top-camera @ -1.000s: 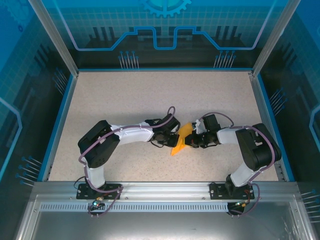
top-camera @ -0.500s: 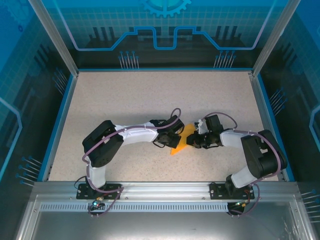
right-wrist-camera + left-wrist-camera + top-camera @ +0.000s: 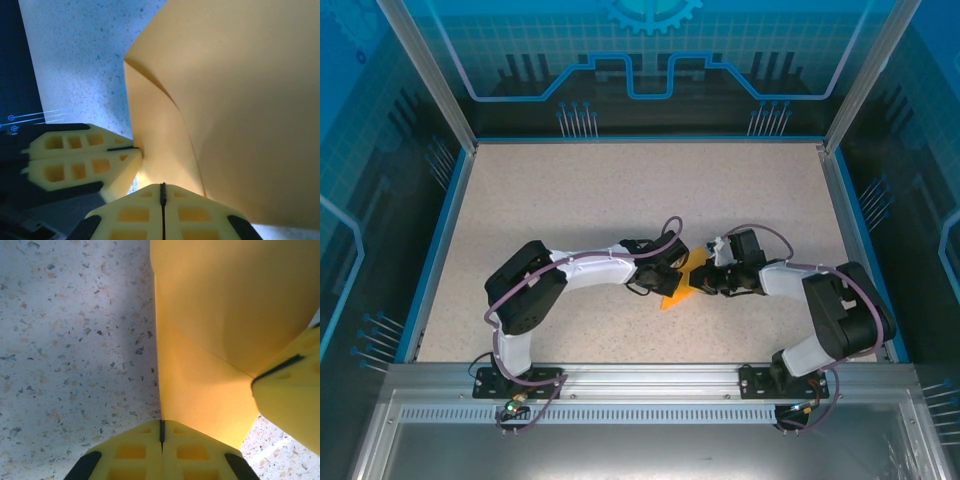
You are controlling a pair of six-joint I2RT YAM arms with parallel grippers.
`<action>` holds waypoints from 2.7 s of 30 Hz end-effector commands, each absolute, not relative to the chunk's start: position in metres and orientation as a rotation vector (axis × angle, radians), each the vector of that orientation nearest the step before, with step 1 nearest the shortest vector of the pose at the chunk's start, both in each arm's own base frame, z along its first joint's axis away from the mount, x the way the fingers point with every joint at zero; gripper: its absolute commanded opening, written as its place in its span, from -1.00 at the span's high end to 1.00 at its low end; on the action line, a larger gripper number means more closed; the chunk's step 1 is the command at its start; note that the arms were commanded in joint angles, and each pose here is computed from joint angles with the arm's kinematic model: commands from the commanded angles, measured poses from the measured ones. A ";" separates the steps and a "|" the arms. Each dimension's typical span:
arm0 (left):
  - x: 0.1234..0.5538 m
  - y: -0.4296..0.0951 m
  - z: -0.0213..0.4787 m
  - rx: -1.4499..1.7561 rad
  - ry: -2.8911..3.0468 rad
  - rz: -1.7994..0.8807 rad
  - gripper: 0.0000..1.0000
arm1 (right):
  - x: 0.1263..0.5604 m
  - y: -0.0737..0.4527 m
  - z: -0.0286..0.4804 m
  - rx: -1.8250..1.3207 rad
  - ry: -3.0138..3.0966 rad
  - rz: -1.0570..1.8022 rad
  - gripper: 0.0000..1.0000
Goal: Fold a paper plane with a square sheet of paper (pick it up from the middle)
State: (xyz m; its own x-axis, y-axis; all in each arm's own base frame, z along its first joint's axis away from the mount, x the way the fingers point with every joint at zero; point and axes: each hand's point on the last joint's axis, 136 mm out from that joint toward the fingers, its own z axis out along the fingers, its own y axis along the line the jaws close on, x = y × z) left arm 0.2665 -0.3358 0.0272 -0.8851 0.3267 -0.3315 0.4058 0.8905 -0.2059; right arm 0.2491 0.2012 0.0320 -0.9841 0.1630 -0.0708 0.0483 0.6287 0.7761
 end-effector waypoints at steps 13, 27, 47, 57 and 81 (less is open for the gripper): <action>0.263 -0.352 0.045 0.631 2.723 -0.354 0.89 | 0.235 0.191 0.000 0.171 2.842 1.150 0.91; 0.253 -0.357 0.037 0.653 2.750 -0.330 0.86 | 0.233 0.185 -0.002 0.195 2.837 1.160 0.93; 0.243 -0.376 0.041 0.686 2.722 -0.434 0.81 | 0.232 0.181 -0.004 0.241 2.812 1.231 0.95; 0.234 -0.382 0.031 0.672 2.746 -0.528 0.80 | 0.234 0.180 -0.002 0.258 2.793 1.260 0.97; 0.237 -0.366 0.001 0.612 2.813 -0.470 0.80 | 0.244 0.180 0.027 0.212 2.736 1.254 0.86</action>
